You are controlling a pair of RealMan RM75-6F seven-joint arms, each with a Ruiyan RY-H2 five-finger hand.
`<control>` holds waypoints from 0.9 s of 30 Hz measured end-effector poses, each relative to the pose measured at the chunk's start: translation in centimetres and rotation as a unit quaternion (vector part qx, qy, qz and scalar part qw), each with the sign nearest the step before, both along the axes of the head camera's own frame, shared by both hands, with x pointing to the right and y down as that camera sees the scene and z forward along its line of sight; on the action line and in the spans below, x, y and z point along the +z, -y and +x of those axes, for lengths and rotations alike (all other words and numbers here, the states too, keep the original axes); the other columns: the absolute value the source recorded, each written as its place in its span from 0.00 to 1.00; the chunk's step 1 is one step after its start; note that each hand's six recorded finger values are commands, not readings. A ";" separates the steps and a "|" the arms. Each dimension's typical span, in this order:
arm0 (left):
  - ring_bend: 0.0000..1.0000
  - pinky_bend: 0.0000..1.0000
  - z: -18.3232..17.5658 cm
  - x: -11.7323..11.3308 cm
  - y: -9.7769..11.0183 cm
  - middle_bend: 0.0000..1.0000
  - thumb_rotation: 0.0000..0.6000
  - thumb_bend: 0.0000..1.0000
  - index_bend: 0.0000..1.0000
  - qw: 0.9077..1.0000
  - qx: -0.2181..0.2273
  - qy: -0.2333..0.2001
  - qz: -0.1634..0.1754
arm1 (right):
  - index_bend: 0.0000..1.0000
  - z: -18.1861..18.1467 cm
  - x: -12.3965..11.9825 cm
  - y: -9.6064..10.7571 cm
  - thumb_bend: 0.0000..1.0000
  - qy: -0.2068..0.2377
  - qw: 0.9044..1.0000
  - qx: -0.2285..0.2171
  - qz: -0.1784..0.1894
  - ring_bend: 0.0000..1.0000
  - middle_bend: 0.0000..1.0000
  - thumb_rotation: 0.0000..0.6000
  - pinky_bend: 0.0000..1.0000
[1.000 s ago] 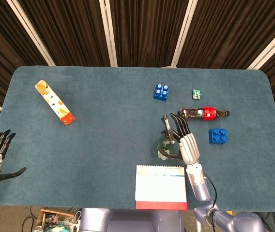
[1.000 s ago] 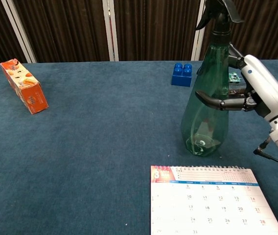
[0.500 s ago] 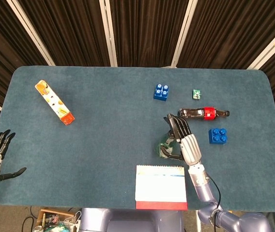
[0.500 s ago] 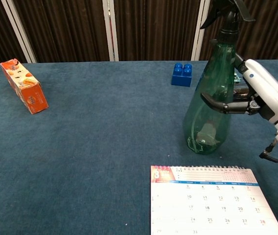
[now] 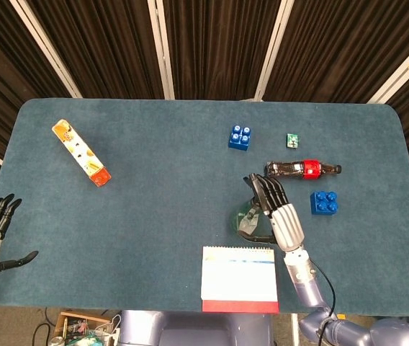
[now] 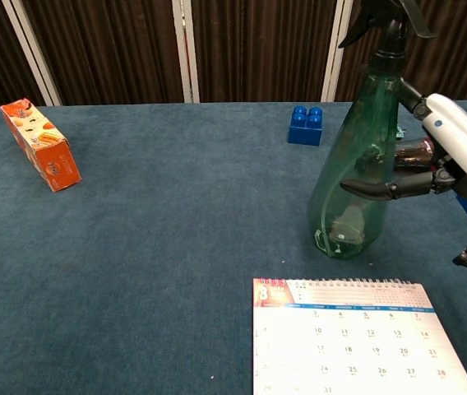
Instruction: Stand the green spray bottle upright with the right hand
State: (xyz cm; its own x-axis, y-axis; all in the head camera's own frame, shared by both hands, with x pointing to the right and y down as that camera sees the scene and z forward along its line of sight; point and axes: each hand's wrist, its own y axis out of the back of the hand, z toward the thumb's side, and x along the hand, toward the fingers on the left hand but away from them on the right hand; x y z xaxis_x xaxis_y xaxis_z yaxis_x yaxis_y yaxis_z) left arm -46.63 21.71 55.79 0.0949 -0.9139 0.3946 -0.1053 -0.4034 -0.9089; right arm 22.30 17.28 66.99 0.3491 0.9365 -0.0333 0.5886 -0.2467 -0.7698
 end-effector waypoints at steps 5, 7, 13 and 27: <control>0.00 0.00 0.1 -0.1 -0.1 0.00 1.00 0.05 0.00 1.000 0.003 -0.002 0.001 | 0.00 0.6 -1.1 -0.2 0.04 -0.003 1.000 0.002 0.005 0.00 0.00 1.00 0.00; 0.00 0.00 0.2 -0.2 -0.2 0.00 1.00 0.05 0.00 1.000 0.003 -0.002 0.002 | 0.00 0.9 -1.5 -0.3 0.01 -0.005 1.000 0.004 0.004 0.00 0.00 1.00 0.00; 0.00 0.00 0.2 -0.4 -0.3 0.00 1.00 0.05 0.00 1.000 0.003 -0.004 0.005 | 0.00 2.1 -2.7 -0.5 0.00 -0.017 1.000 0.010 0.005 0.00 0.00 1.00 0.00; 0.00 0.00 -0.2 -0.8 -0.2 0.00 1.00 0.05 0.00 1.000 -0.003 -0.003 0.011 | 0.00 9.3 -5.9 -3.4 0.12 -0.147 0.989 0.015 -0.019 0.00 0.00 1.00 0.00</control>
